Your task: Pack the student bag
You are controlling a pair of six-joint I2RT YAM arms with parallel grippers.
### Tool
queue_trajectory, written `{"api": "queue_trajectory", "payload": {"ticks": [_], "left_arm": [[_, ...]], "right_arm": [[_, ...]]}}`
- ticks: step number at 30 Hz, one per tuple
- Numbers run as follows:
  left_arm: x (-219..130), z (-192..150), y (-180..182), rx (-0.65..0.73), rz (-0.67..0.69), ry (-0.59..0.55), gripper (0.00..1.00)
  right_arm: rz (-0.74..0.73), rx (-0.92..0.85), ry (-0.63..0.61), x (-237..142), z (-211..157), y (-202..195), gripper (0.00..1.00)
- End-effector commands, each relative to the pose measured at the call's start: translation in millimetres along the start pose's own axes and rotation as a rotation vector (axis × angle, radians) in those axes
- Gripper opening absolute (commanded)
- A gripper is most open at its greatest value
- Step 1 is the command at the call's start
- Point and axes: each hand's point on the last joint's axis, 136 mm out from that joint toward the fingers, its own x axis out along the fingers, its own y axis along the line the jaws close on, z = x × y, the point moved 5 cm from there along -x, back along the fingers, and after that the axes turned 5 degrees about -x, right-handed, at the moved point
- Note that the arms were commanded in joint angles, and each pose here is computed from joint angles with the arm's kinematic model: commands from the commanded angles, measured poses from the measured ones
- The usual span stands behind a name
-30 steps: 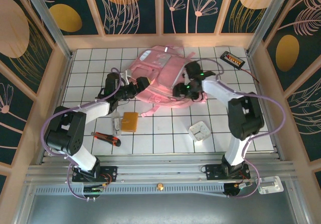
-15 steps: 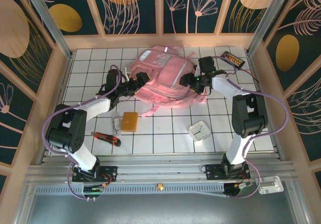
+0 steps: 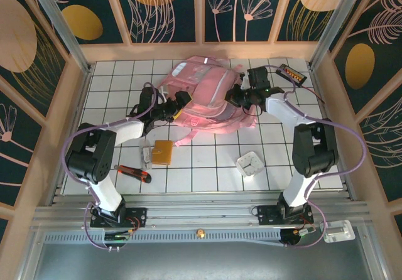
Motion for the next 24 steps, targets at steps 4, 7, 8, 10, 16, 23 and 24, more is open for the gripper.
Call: {"api": "queue_trajectory", "payload": {"ticks": [4,7,8,10,16,23,24], "left_arm": [[3.8,-1.6,-0.6,-0.065,-0.062,0.007,0.89],[6.6,-2.7,2.1,-0.099,-0.083,0.01,0.71],[7.8,-4.1,3.0,-0.109,-0.091,0.013,0.68],[11.6,-9.0,6.6,-0.127,-0.091,0.022,0.67],[19.7,-28.0,18.8,-0.161,-0.082,0.054,0.73],[13.8,-41.7,24.8,-0.185,-0.077,0.067,0.81],[12.6,-42.6,24.7,-0.188,-0.078,0.065,0.8]], "right_arm": [[0.224,-0.083,-0.103,-38.6,20.9,64.4,0.0],[0.251,-0.085,-0.094,-39.3,19.7,71.8,0.0],[0.254,-0.084,-0.09,-38.3,18.5,73.0,0.0],[0.26,-0.088,-0.085,-36.9,16.1,76.8,0.0],[0.269,-0.089,-0.086,-34.4,13.6,82.5,0.0],[0.256,-0.091,-0.106,-34.0,17.8,84.1,0.0],[0.261,-0.089,-0.106,-33.5,17.5,85.2,0.0]]}}
